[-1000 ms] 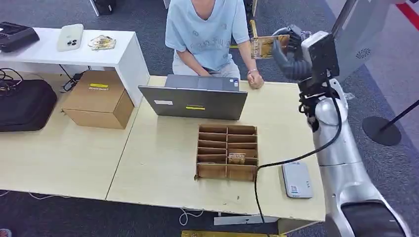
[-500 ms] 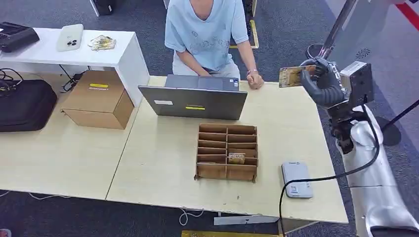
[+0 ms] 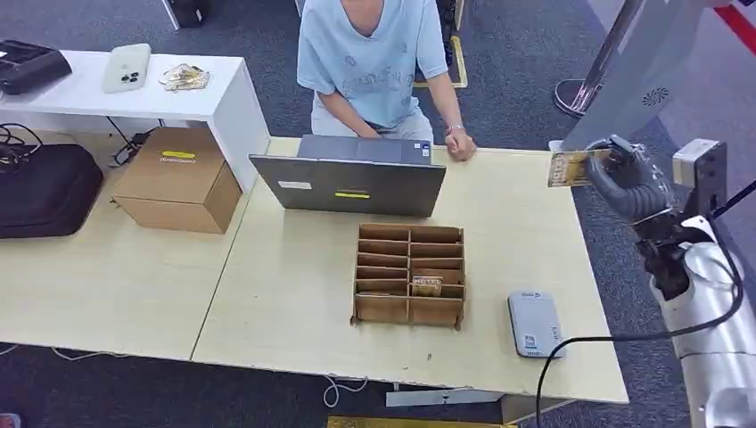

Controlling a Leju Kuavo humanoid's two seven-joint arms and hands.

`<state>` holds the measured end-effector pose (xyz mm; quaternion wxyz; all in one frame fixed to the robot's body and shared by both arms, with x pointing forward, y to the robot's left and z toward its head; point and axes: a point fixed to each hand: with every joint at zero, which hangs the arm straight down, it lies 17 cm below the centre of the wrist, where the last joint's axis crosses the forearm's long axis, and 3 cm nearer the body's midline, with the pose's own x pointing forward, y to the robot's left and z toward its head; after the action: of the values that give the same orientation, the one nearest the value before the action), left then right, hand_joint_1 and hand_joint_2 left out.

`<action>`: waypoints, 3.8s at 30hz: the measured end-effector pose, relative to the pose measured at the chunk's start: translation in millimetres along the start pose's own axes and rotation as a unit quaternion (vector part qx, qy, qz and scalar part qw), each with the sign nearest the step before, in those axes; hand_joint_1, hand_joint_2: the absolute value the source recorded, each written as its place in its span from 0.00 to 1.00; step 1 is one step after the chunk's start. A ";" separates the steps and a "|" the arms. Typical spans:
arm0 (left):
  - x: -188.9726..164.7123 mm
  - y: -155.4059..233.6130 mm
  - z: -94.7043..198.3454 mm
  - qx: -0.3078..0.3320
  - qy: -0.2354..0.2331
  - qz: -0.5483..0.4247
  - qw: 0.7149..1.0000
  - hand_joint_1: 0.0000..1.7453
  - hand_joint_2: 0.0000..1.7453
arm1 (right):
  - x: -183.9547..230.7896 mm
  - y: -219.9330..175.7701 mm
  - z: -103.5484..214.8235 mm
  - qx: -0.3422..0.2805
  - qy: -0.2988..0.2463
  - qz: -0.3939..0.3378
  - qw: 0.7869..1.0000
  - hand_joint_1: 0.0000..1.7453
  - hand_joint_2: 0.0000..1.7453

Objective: Pass the card to the sensor for recognition and then transmit it.

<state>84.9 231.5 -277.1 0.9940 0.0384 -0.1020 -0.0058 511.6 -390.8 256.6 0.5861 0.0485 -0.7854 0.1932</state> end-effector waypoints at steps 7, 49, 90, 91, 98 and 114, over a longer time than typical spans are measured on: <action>-0.1 1.6 -0.3 0.001 0.000 0.002 1.000 0.00 1.00 | -44.0 -15.0 30.6 -0.012 0.056 -0.011 0.998 1.00 1.00; -2.8 3.8 -0.6 -0.004 0.009 0.002 1.000 0.00 1.00 | -135.1 76.2 150.3 -0.015 0.182 -0.007 0.983 1.00 1.00; -4.0 3.2 -0.5 -0.002 0.014 0.015 1.000 0.00 1.00 | -207.4 98.1 168.3 0.000 0.295 0.080 0.952 1.00 1.00; -4.0 3.0 -0.4 -0.002 0.014 0.015 1.000 0.00 1.00 | -209.4 96.9 169.6 -0.002 0.299 0.085 0.950 1.00 1.00; -6.4 2.1 -0.2 -0.002 0.021 0.014 1.000 0.00 1.00 | -224.0 85.8 180.3 -0.017 0.342 0.152 0.927 1.00 1.00; -6.6 0.5 0.0 -0.005 0.022 0.015 1.000 0.00 1.00 | -213.7 97.0 183.1 -0.021 0.353 0.224 0.908 1.00 1.00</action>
<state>78.5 232.1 -278.4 0.9962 0.0319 -0.0810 0.0094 383.0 -399.6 -11.7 0.7669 -0.2126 -0.5215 0.3077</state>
